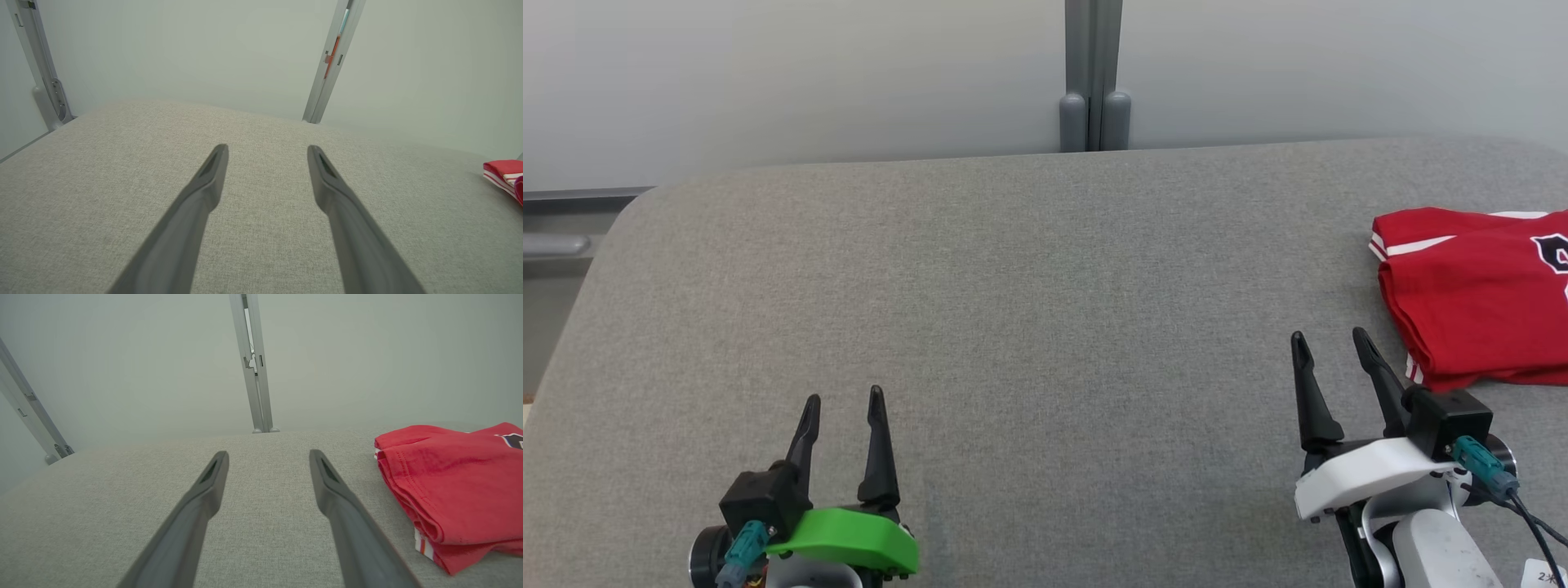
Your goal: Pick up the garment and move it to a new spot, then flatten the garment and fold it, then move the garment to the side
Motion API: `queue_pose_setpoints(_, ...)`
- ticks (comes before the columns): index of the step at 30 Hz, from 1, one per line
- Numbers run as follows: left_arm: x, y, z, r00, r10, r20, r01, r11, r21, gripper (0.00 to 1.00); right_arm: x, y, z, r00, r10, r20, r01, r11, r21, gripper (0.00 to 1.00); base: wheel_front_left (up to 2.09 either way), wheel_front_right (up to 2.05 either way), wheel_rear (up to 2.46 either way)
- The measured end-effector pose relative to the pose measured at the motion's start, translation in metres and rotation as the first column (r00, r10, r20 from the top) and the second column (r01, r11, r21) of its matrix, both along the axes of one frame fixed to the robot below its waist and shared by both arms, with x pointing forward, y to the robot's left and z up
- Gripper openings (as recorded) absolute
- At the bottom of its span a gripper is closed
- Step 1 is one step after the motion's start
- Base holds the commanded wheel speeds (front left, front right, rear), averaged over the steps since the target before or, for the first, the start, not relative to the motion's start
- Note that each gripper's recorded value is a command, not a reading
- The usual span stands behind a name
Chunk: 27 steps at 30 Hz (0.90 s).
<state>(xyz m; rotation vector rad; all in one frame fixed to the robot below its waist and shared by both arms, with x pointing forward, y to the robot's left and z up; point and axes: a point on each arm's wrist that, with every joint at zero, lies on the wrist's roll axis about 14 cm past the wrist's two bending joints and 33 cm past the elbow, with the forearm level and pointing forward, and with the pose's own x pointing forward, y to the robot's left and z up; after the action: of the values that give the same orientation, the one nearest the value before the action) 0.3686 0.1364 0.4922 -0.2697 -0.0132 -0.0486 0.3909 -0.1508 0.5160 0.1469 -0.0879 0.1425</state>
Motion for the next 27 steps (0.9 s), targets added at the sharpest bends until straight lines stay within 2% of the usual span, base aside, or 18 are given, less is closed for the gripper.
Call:
queue_pose_setpoints(14, 0.0, 0.001, 0.0, 1.0, 0.003, 0.001, -0.003, 1.0, -0.004, 1.0, -0.001, 0.002, -0.001, 1.0, 0.006, -0.008, -0.006, 1.0, 0.002, 1.0, 0.0, 0.0, 0.0)
queue_pose_setpoints(15, 0.001, 0.002, 0.001, 1.0, 0.006, 0.003, -0.006, 1.0, -0.004, 0.0, -0.001, 0.002, -0.002, 1.0, 0.006, -0.009, -0.006, 1.0, 0.002, 0.0, 0.0, 0.0, 0.0)
queue_pose_setpoints(20, -0.007, 0.003, -0.019, 0.998, 0.008, -0.062, -0.008, 1.0, -0.001, 0.0, -0.009, 0.001, -0.024, 0.997, 0.001, -0.077, 0.0, 1.0, 0.009, 0.0, 0.0, 0.0, 0.0)
queue_pose_setpoints(27, -0.007, 0.009, -0.026, 0.994, 0.023, -0.11, -0.035, 0.993, -0.11, 0.0, -0.01, -0.006, -0.03, 0.992, -0.021, -0.126, 0.037, 0.991, 0.127, 0.0, 0.0, 0.0, 0.0)
